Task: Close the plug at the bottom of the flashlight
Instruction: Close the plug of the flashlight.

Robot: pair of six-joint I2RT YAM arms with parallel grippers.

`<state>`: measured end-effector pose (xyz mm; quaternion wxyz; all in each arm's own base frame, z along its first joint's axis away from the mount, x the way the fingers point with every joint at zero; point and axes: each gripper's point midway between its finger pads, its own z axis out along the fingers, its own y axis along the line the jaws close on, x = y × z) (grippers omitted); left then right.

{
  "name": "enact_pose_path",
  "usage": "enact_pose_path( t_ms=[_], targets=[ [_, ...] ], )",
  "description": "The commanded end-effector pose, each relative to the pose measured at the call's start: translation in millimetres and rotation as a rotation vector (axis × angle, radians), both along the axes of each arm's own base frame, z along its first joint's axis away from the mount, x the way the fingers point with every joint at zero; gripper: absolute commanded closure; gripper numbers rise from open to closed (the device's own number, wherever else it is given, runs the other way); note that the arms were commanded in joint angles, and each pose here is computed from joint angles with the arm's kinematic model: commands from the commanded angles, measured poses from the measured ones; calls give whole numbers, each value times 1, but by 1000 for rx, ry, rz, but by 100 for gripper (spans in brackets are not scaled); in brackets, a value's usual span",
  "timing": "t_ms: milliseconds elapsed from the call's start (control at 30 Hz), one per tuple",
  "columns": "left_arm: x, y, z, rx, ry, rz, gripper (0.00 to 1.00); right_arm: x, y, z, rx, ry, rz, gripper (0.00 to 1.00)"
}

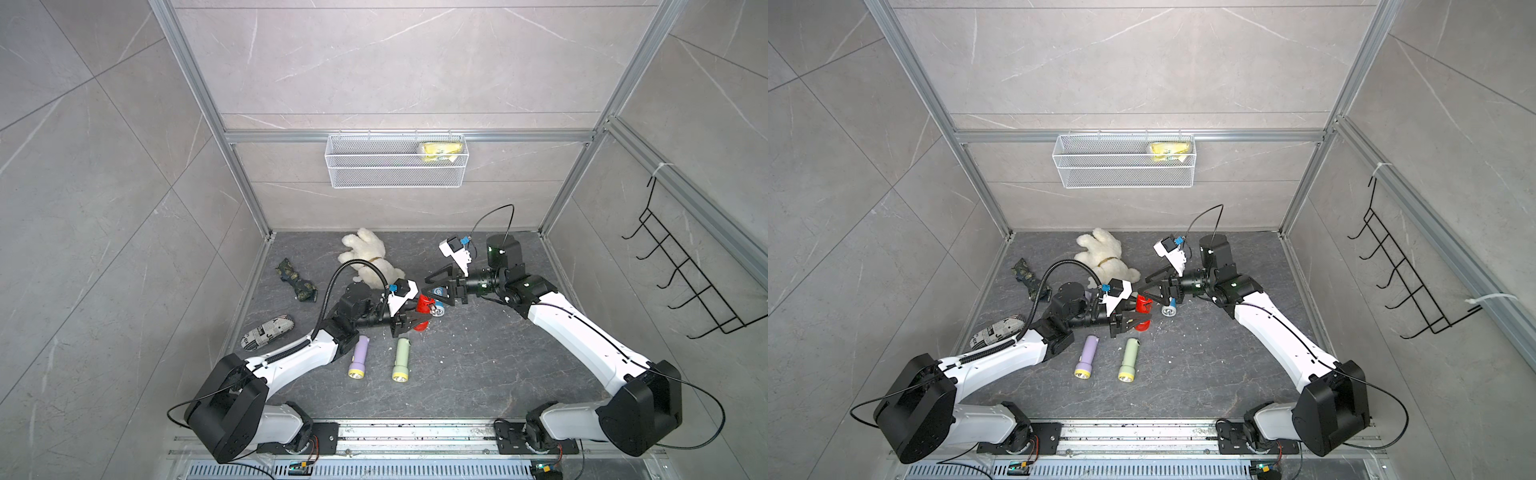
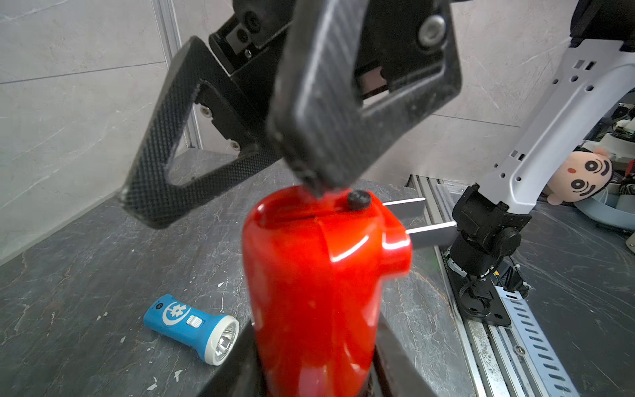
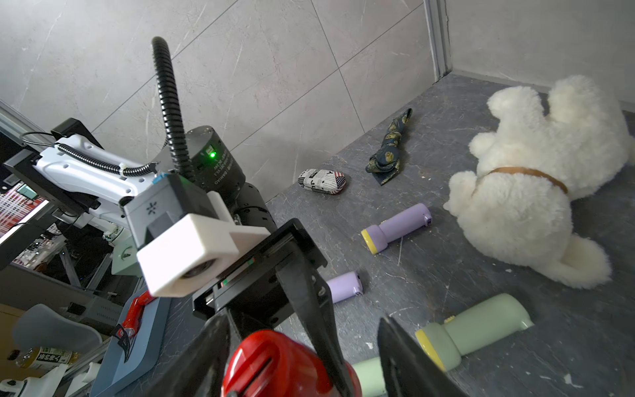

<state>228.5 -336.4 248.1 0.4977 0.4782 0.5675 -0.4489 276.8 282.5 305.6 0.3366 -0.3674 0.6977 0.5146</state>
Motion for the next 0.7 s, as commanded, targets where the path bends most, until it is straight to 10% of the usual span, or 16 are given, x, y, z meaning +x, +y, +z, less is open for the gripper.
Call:
enact_pose_path(
  t_ms=[0,667],
  targets=[
    [-4,3,31,-76,-108,-25,100,-10,1,-3,5,4,40,29],
    [-8,5,45,-124,-87,-60,100,-17,3,-3,58,5,76,39]
  ],
)
